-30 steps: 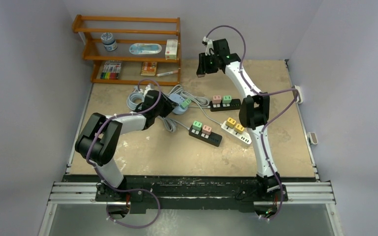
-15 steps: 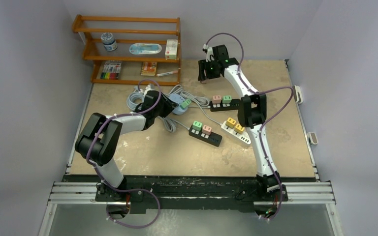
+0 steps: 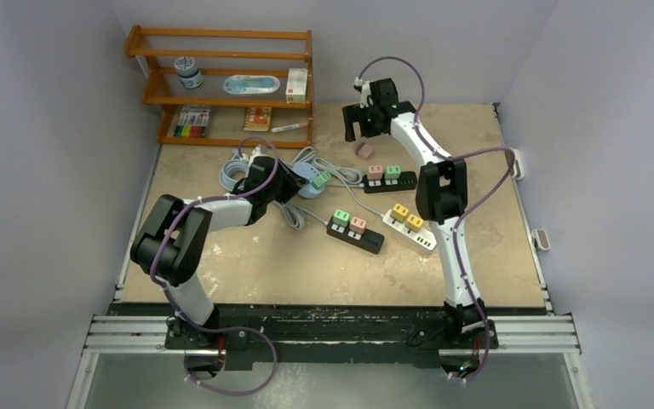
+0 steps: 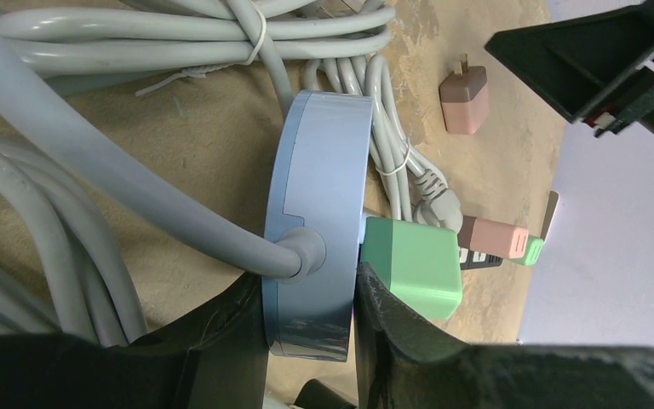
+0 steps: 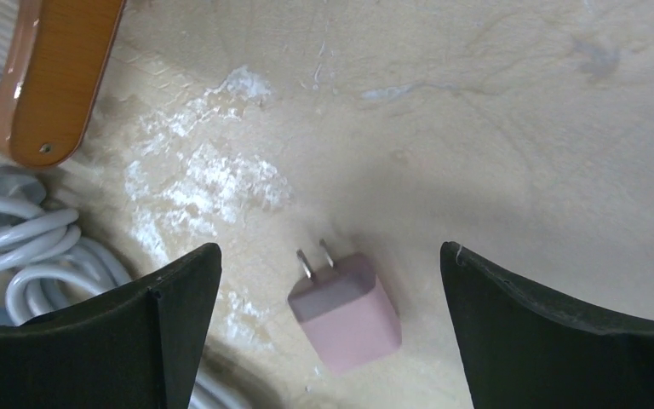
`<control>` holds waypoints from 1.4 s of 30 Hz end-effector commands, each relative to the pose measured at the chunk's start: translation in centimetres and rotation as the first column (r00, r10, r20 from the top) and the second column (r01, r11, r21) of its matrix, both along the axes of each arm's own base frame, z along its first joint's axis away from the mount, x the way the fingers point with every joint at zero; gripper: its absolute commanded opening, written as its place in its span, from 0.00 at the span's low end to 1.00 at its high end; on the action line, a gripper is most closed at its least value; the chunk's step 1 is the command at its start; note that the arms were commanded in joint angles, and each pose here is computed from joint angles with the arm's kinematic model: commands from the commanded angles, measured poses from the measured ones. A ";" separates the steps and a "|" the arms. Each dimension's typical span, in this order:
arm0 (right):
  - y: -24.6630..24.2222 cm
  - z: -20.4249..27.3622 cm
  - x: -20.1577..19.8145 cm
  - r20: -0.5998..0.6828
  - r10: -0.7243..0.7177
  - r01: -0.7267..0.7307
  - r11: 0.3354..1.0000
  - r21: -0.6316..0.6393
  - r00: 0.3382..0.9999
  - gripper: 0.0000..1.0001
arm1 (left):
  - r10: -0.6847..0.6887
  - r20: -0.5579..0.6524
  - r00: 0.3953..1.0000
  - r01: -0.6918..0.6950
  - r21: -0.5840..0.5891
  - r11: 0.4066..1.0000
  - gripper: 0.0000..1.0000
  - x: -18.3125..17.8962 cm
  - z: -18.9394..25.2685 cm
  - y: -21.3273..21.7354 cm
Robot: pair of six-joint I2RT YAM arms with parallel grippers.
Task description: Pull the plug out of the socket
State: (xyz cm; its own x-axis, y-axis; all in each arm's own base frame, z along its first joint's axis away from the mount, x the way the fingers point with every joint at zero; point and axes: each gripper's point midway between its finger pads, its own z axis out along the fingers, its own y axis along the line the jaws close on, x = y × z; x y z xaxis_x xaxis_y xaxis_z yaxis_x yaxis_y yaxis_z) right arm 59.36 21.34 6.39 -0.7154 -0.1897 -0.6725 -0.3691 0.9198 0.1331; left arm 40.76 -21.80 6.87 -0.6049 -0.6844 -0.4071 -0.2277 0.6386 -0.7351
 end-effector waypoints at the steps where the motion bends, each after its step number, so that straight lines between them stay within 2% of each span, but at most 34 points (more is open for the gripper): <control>1: -1.3 7.9 -0.1 0.149 -0.017 0.021 0.999 -0.025 0.989 0.97 | 0.014 -0.152 0.988 0.009 0.146 0.989 0.00 -2.4 -5.2 2.5; 6: -1.7 8.2 -2.7 0.129 -0.001 0.004 1.000 -0.024 0.992 0.91 | 0.001 -0.163 0.987 0.023 0.143 0.989 0.00 -2.5 -5.8 2.3; 11: -1.9 5.3 -4.0 0.060 0.046 -0.042 0.997 -0.058 0.997 0.90 | -0.012 -0.169 0.986 0.034 0.127 0.991 0.00 -2.6 -6.0 1.9; 16: -1.8 3.8 -3.8 0.046 0.068 -0.064 0.995 -0.076 0.997 0.90 | -0.014 -0.167 0.986 0.036 0.131 0.991 0.00 -2.8 -5.8 2.1; 28: -1.2 0.4 -3.0 0.003 0.088 -0.087 0.992 -0.090 0.996 0.73 | -0.021 -0.172 0.985 0.044 0.130 0.991 0.00 -2.9 -6.0 2.0; 30: -1.2 -0.3 -2.9 -0.001 0.083 -0.082 0.992 -0.098 0.997 0.64 | -0.022 -0.176 0.984 0.046 0.130 0.991 0.00 -3.0 -6.1 2.0; 31: -1.2 -0.4 -2.7 0.003 0.080 -0.079 0.992 -0.099 0.997 0.55 | -0.022 -0.176 0.984 0.045 0.130 0.991 0.00 -3.0 -6.1 2.0; 32: -1.0 -0.5 -2.5 0.007 0.075 -0.074 0.993 -0.094 0.997 0.41 | -0.023 -0.177 0.984 0.046 0.128 0.991 0.00 -3.0 -6.1 1.9; 34: -0.5 -0.4 -2.0 0.019 0.055 -0.053 0.996 -0.078 0.998 0.28 | -0.026 -0.178 0.984 0.049 0.127 0.991 0.00 -3.0 -6.2 1.9; 38: 1.6 0.4 -0.6 0.069 0.004 -0.002 1.000 -0.025 0.998 0.16 | -0.035 -0.187 0.982 0.058 0.118 0.991 0.00 -3.0 -6.5 1.7; 42: 3.3 1.4 0.9 0.110 -0.086 0.078 0.994 0.078 0.990 0.14 | -0.047 -0.195 0.980 0.070 0.113 0.991 0.00 -3.2 -6.7 1.5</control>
State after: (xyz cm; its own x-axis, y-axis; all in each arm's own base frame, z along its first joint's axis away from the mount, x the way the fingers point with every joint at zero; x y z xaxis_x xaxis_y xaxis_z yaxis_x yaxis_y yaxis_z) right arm 57.60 21.76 3.78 -0.7183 -0.2316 -0.6560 -0.3734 0.9240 0.0826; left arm 40.92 -22.18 6.55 -0.6275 -0.6687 -0.3989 -0.1996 0.6334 -0.7476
